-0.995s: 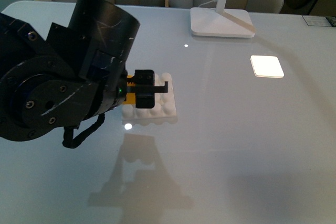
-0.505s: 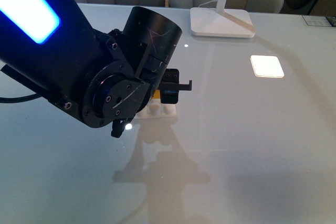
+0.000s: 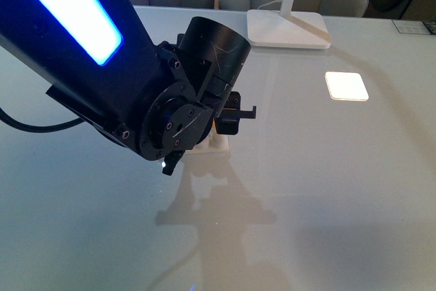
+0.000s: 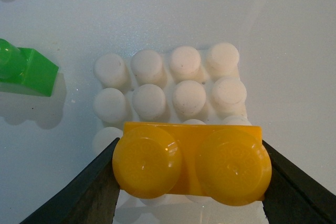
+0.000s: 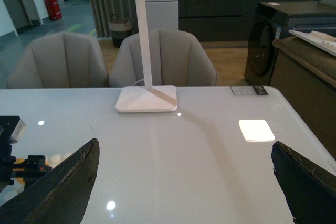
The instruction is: Insert yellow block into base center
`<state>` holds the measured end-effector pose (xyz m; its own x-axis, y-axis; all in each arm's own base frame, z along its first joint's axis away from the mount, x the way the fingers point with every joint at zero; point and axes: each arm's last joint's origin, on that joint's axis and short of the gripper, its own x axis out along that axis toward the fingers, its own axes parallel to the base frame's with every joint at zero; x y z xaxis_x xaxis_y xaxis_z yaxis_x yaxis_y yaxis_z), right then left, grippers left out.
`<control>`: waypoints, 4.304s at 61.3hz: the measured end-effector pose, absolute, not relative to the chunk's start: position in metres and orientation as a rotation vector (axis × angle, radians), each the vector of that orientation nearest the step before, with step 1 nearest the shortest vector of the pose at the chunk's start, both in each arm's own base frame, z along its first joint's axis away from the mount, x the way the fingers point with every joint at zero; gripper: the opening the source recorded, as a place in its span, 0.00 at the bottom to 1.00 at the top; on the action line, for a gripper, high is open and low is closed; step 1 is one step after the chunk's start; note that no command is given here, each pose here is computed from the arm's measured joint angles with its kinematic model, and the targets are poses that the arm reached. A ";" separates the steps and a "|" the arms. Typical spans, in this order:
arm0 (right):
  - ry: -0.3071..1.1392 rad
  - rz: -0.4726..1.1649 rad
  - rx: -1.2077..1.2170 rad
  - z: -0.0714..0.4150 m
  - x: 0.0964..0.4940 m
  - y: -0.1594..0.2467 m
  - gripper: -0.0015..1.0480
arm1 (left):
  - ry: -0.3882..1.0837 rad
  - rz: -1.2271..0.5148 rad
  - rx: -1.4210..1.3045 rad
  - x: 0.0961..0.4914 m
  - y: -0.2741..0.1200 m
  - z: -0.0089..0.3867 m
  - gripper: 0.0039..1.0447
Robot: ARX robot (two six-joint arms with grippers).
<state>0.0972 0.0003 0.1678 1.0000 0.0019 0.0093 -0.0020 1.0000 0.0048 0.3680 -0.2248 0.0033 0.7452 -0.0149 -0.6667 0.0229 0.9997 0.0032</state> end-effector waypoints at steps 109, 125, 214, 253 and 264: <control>-0.009 0.002 0.005 0.168 0.097 0.000 0.92 | 0.783 0.096 -0.020 0.384 -0.232 -0.011 0.61; -0.009 0.002 0.005 0.168 0.097 0.000 0.92 | 0.806 0.096 -0.025 0.384 -0.229 -0.018 0.61; -0.009 0.002 0.005 0.168 0.097 0.000 0.92 | 0.712 0.094 -0.072 0.375 -0.220 -0.034 0.61; -0.009 0.002 0.005 0.168 0.097 0.000 0.92 | 0.702 0.073 -0.016 0.373 -0.221 -0.038 0.61; -0.009 0.002 0.005 0.168 0.097 0.000 0.92 | 0.710 0.072 -0.012 0.372 -0.221 -0.039 0.61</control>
